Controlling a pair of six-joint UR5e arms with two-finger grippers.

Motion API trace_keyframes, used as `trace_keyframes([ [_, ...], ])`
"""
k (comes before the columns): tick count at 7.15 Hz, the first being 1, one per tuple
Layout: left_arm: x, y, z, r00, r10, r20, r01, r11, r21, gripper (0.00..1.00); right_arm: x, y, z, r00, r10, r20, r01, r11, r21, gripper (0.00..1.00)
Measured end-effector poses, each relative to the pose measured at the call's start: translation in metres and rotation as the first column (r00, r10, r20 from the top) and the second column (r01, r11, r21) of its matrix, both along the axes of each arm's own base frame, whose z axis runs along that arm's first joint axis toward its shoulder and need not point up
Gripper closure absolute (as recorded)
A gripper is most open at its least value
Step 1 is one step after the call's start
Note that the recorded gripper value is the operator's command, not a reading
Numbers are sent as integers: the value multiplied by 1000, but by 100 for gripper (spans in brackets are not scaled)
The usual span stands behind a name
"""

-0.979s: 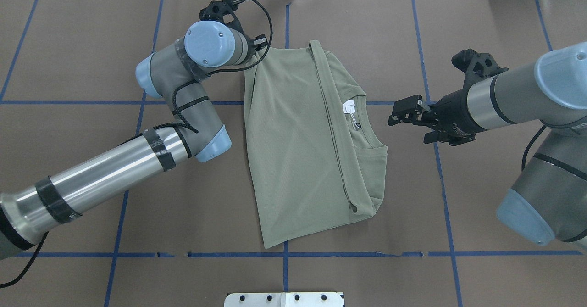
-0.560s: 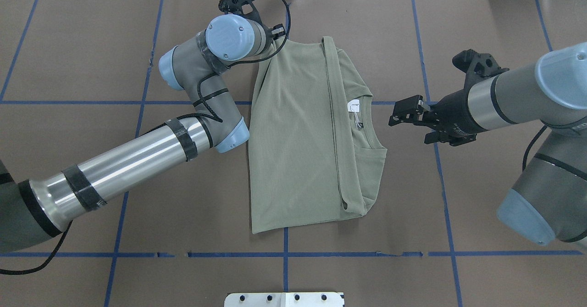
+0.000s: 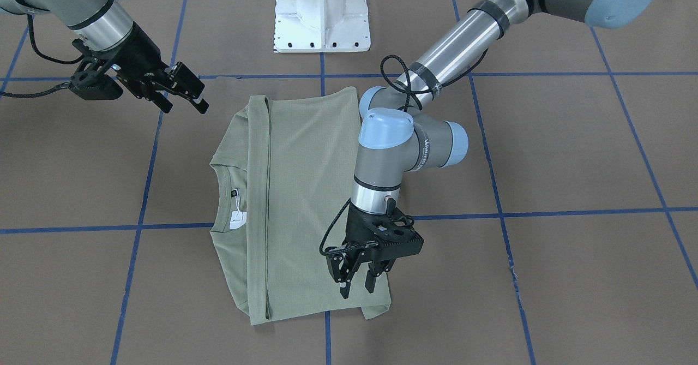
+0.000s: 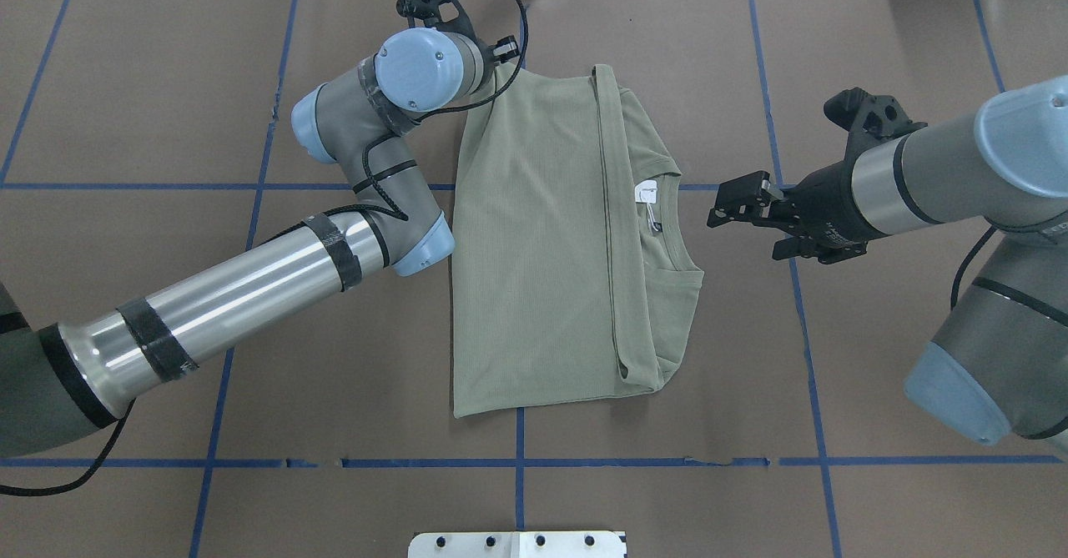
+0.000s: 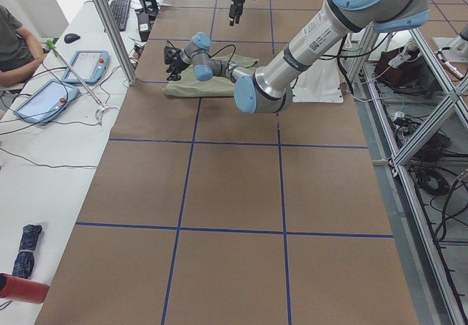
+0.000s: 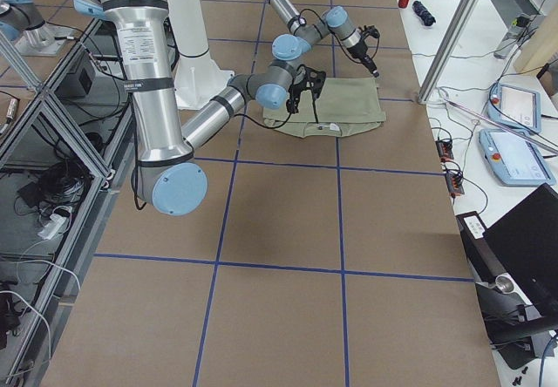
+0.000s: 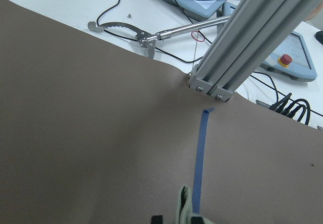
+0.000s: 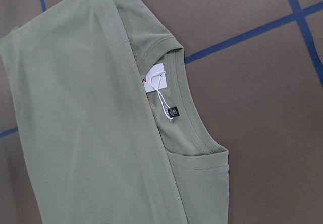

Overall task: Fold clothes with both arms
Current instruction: 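Push the shirt farther from the robot with the left gripper, then release, then lift the left gripper away while the right gripper moves onto the shirt's side edge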

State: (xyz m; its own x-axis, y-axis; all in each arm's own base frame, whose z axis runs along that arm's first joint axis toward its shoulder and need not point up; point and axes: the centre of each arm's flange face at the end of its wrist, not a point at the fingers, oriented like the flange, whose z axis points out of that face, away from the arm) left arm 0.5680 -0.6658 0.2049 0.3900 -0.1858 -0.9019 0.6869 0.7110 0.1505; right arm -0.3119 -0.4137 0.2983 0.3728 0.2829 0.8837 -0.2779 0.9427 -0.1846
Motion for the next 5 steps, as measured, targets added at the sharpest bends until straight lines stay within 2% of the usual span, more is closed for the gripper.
trace_keyframes([
  [1, -10, -8, -1, 1000, -8, -5, 8, 1000, -2, 0, -1, -1, 1, 1000, 0, -3, 0, 1000, -2, 0],
  [2, -27, -21, -1, 1000, 15, -16, -15, 1000, -21, 0, -2, -1, 4, 1000, 0, -9, 0, 1000, -6, 0],
  [4, -64, -31, 16, 989, 143, -47, -147, 984, -102, 0, -8, -3, 11, 999, -15, -34, 15, 1000, 13, 0],
  [5, -83, -16, 31, 979, 199, -38, -202, 972, -119, 0, -12, -4, 13, 997, -42, -64, 45, 998, 47, 0],
])
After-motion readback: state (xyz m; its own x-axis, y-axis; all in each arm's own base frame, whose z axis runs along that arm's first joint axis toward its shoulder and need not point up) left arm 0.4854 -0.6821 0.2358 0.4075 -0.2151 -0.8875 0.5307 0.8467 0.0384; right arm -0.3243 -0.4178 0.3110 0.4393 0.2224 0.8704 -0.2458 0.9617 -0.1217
